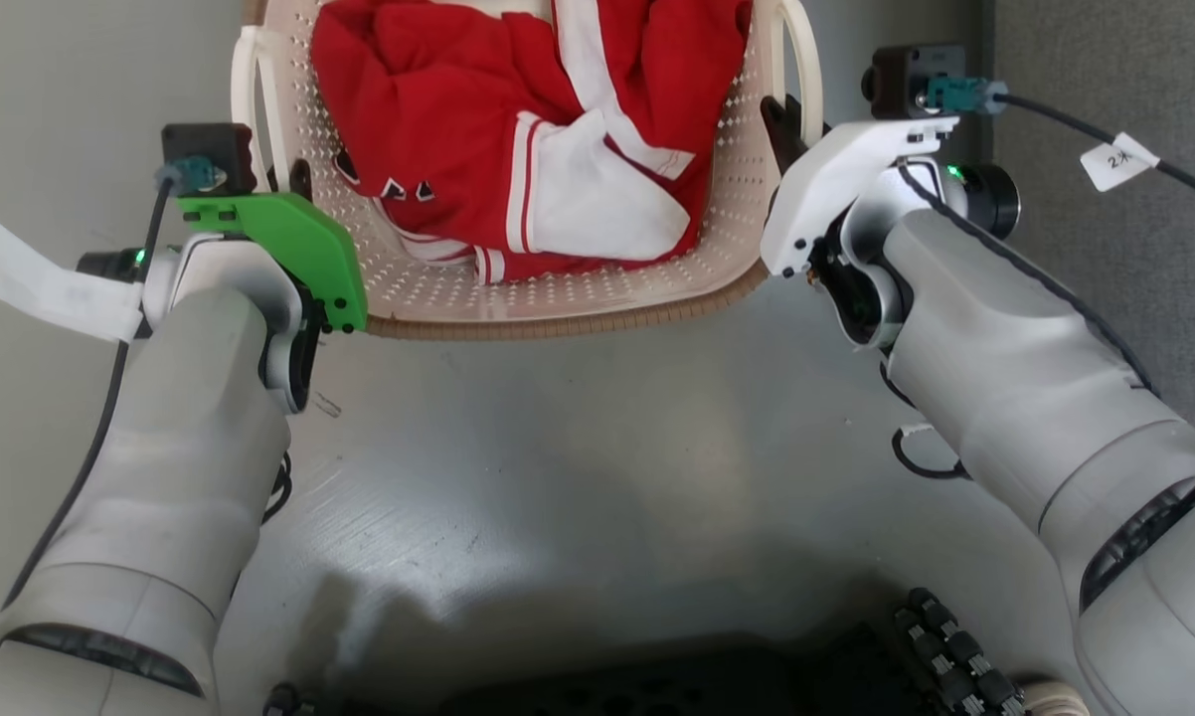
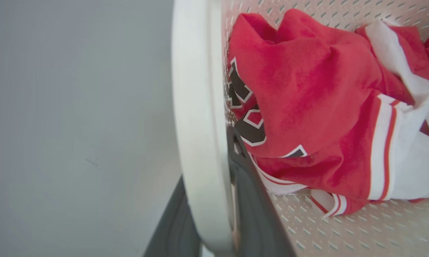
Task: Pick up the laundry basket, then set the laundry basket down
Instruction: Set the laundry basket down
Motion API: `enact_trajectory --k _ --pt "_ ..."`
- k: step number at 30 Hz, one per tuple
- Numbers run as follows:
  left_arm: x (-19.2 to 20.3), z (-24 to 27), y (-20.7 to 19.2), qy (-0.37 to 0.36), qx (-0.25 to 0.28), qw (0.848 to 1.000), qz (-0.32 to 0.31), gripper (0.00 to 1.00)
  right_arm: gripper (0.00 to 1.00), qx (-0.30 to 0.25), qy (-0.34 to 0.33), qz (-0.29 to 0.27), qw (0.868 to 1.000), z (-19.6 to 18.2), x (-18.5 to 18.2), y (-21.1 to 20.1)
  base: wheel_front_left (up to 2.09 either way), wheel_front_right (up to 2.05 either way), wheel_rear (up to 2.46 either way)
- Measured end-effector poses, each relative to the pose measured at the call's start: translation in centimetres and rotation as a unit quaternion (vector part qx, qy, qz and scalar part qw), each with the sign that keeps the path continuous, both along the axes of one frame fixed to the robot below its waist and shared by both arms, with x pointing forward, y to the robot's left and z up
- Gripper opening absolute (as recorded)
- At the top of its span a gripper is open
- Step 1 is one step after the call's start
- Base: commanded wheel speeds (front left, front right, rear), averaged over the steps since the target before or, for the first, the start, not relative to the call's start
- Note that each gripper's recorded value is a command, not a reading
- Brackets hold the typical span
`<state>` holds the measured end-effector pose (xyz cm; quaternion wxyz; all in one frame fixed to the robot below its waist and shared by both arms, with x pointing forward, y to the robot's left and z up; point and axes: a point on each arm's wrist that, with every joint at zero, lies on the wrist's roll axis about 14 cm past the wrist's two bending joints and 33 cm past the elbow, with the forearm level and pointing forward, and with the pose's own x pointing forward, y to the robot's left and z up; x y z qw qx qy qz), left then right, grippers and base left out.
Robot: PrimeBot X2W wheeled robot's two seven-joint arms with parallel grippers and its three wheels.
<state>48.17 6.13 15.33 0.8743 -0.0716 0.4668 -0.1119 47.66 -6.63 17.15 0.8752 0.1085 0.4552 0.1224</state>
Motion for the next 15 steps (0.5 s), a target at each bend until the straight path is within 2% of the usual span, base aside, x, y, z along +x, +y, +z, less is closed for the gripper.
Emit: enact_trajectory --k 15 --pt "0.7 -2.0 0.1 -0.002 0.003 1.000 0.001 0.00 0.00 0.003 0.001 0.004 1.000 -2.0 0.9 0.3 0.00 0.00 0.00"
